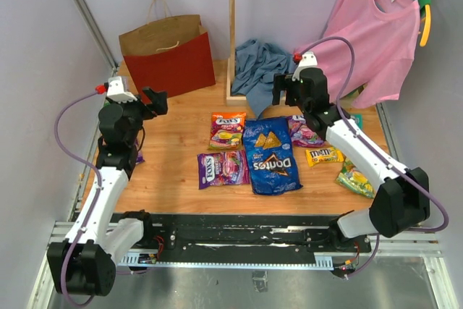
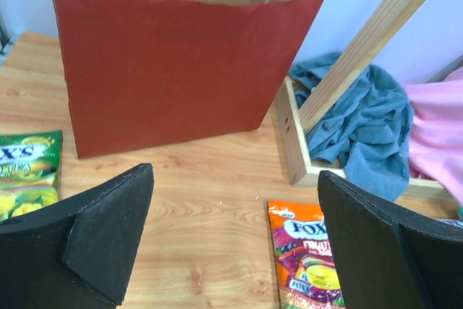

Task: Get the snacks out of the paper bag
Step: Reset both arms

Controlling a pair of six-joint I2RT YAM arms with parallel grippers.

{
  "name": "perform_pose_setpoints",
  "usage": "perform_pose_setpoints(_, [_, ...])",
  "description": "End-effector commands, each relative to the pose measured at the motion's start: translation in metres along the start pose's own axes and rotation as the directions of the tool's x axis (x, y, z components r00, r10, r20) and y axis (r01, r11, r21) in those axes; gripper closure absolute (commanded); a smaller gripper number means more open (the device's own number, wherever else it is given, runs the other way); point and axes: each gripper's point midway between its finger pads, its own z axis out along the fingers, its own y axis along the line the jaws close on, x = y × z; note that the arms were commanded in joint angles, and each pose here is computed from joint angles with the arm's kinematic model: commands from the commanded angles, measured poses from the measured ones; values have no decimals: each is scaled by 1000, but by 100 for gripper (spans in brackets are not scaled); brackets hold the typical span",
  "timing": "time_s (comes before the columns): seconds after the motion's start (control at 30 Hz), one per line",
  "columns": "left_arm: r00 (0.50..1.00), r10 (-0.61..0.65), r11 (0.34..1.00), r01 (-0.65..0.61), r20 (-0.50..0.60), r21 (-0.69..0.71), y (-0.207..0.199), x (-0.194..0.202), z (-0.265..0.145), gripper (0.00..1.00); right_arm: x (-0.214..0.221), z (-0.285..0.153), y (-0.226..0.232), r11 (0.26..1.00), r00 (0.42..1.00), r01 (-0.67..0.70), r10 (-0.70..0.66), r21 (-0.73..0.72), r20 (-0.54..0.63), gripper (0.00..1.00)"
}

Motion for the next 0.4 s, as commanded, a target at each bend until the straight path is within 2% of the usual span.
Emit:
perform_pose_setpoints(0.0, [997, -9, 997, 3, 79, 75, -17, -26, -6, 0, -14, -8, -13, 997, 998, -38, 35, 62, 46, 2])
perform_pose_setpoints(0.37, [994, -60, 987, 45, 95, 157, -35, -36, -12, 0, -21, -17, -11, 998, 997, -56, 54, 29, 62, 2])
